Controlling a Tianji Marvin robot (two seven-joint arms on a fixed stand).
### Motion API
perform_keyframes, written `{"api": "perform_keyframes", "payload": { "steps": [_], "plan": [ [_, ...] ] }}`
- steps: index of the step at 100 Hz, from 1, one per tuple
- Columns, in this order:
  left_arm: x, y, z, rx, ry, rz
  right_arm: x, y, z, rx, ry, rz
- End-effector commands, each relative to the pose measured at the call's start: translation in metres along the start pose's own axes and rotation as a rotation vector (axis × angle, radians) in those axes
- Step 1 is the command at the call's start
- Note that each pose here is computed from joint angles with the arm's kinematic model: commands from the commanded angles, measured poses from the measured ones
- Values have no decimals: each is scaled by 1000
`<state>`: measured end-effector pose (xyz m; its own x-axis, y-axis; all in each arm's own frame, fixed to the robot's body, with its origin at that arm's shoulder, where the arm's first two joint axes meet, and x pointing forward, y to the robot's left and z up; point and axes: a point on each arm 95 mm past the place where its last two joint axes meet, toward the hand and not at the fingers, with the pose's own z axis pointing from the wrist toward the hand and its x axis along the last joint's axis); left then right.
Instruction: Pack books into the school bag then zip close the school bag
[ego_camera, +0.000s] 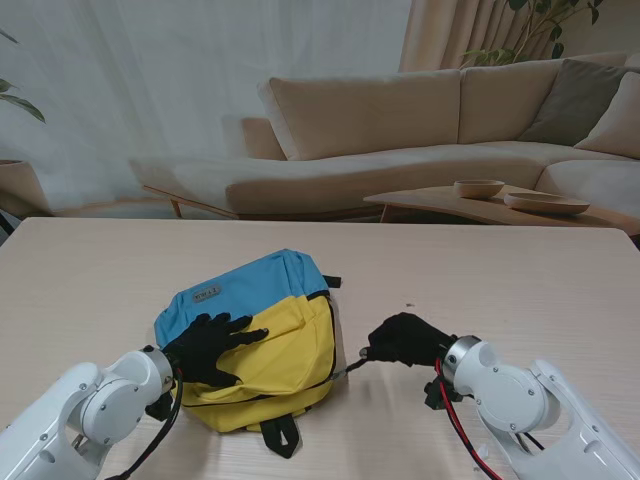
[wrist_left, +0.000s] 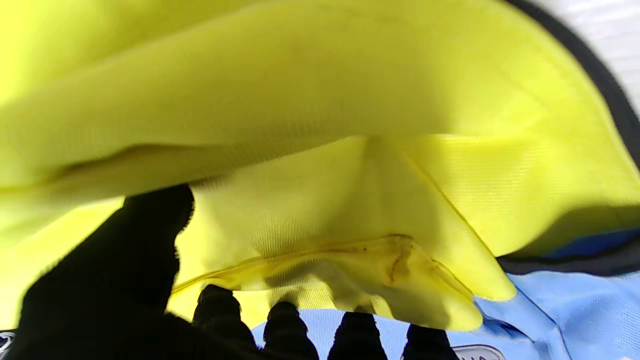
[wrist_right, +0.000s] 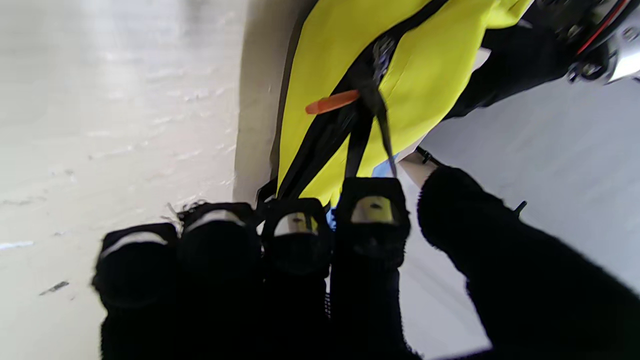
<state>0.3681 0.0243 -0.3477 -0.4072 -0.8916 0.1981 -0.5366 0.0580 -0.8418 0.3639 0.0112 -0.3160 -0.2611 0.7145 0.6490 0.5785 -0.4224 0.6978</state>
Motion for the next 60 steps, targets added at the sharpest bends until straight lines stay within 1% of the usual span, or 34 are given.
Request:
{"api": "perform_keyframes", "payload": {
  "steps": [1,17,33,48,60],
  "plan": [
    [-1,41,-1,-129,1,-18,2,3,7,-6,-3,4],
    [-1,40,-4,-136,22,10,-1,9,28,-26,-40,-10],
    [0,41,-6,-162,42,37,-4,16,46,-52,-87,-5],
    [1,43,-9,-183,46,62,-7,24,60,-84,-131,6],
    [1,44,-12,-186,41,75,-8,31,68,-110,-160,16]
  ]
}}
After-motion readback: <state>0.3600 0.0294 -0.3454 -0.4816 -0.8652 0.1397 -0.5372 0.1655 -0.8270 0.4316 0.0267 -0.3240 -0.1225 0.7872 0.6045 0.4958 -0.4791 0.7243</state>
